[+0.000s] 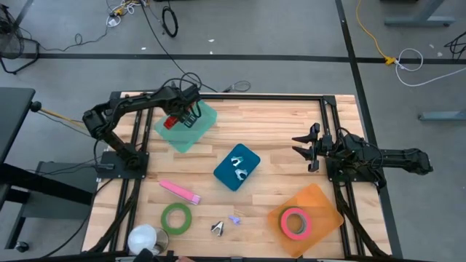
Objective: Pick and place Stapler, Stapler remover, tape
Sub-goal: Put the red stapler into the green bin
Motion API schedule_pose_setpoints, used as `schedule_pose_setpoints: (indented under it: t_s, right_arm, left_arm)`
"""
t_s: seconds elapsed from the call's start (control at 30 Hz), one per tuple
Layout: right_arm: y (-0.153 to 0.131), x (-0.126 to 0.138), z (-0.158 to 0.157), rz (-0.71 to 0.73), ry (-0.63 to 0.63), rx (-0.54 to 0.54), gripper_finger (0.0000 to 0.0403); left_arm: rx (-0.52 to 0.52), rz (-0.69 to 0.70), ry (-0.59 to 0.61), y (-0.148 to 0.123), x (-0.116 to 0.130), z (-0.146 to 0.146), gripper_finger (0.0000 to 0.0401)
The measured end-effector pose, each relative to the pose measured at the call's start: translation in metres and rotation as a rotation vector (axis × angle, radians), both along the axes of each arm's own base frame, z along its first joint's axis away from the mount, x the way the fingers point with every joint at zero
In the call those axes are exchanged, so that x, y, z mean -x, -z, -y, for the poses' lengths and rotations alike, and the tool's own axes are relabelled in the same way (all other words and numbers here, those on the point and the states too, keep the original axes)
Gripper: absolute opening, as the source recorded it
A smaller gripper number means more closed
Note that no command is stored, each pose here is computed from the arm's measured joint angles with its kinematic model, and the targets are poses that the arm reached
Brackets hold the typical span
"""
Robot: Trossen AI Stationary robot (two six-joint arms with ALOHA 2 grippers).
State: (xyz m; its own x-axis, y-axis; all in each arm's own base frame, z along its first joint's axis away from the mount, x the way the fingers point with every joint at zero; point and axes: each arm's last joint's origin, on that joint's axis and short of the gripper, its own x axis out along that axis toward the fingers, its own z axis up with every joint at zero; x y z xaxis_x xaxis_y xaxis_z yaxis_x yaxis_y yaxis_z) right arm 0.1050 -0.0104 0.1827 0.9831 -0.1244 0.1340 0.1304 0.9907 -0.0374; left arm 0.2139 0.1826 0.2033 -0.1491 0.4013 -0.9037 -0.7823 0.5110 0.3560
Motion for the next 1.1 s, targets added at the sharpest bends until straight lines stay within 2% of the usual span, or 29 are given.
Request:
schedule_pose_setpoints:
  t_s: [0.5, 0.73, 1.0, 1.1]
  right_arm:
    - [0.000, 0.000, 0.000, 0.000, 0.000, 0.000, 0.0155]
    - [0.000, 0.000, 0.000, 0.000, 0.000, 0.000, 0.0155]
    - [0.000, 0.000, 0.000, 0.000, 0.000, 0.000, 0.0155]
    - [0.000, 0.000, 0.000, 0.000, 0.000, 0.000, 0.0155]
  left_arm:
    - [0.010, -0.004, 0.007, 0.000, -0.001, 0.004, 0.0164]
    - [0.008, 0.041, -0.012, -0.010, 0.002, 0.009, 0.0156]
    - [0.059, 0.051, -0.007, -0.010, 0.004, 0.011, 0.0163]
    - [0.114, 0.092, -0.013, -0.009, 0.003, 0.013, 0.0163]
